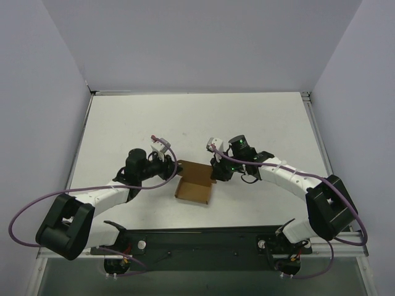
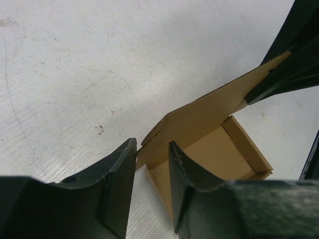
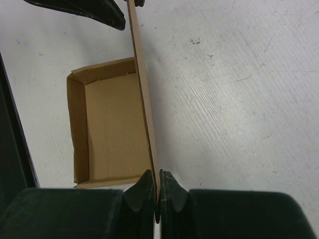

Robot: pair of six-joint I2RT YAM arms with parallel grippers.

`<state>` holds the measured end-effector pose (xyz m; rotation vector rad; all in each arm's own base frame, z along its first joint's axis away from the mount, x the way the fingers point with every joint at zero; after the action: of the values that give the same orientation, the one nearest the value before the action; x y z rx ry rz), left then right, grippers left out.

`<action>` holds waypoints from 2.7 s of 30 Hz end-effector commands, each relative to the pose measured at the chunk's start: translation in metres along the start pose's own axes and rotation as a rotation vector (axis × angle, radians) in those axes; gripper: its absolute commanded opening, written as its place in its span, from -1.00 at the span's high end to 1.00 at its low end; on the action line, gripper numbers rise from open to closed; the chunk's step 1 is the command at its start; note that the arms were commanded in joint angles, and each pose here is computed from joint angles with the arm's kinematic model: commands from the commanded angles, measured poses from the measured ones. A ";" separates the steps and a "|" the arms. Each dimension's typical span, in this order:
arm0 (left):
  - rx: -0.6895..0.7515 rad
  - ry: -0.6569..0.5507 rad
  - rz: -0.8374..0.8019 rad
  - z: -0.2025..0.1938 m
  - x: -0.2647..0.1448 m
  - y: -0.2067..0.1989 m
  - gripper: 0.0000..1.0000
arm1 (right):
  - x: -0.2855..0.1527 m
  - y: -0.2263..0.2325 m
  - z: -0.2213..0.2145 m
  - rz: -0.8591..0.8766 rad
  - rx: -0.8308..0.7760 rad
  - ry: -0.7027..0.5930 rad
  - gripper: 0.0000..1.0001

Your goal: Fold the paper box

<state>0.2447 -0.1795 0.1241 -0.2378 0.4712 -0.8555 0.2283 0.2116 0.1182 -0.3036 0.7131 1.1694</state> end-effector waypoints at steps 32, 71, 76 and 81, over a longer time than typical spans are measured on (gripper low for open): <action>-0.062 -0.085 0.078 0.017 0.034 -0.044 1.00 | -0.006 -0.012 0.014 -0.256 -0.069 -0.049 1.00; 0.184 0.001 -0.056 0.010 0.015 -0.054 1.00 | -0.044 -0.029 -0.010 -0.308 0.178 -0.359 -0.10; 0.182 -0.009 -0.054 0.012 0.013 -0.055 1.00 | -0.039 -0.024 -0.008 -0.234 0.176 -0.347 0.09; 0.171 -0.007 -0.046 0.012 0.014 -0.052 1.00 | -0.037 -0.021 -0.006 -0.196 0.179 -0.351 0.45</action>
<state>0.2193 -0.2219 0.1379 -0.0809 0.4327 -0.9206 0.2328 0.1620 0.1185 -0.0306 0.5378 0.8416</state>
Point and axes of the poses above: each gripper's point midway between its finger pads, its own x axis out along the fingers, its own y axis along the line the jaws close on, z = x × y, the point moved 6 cm from there along -x, back along the fingers, and after that the axes turned 3 degrees about -x, right-handed, at the moved point
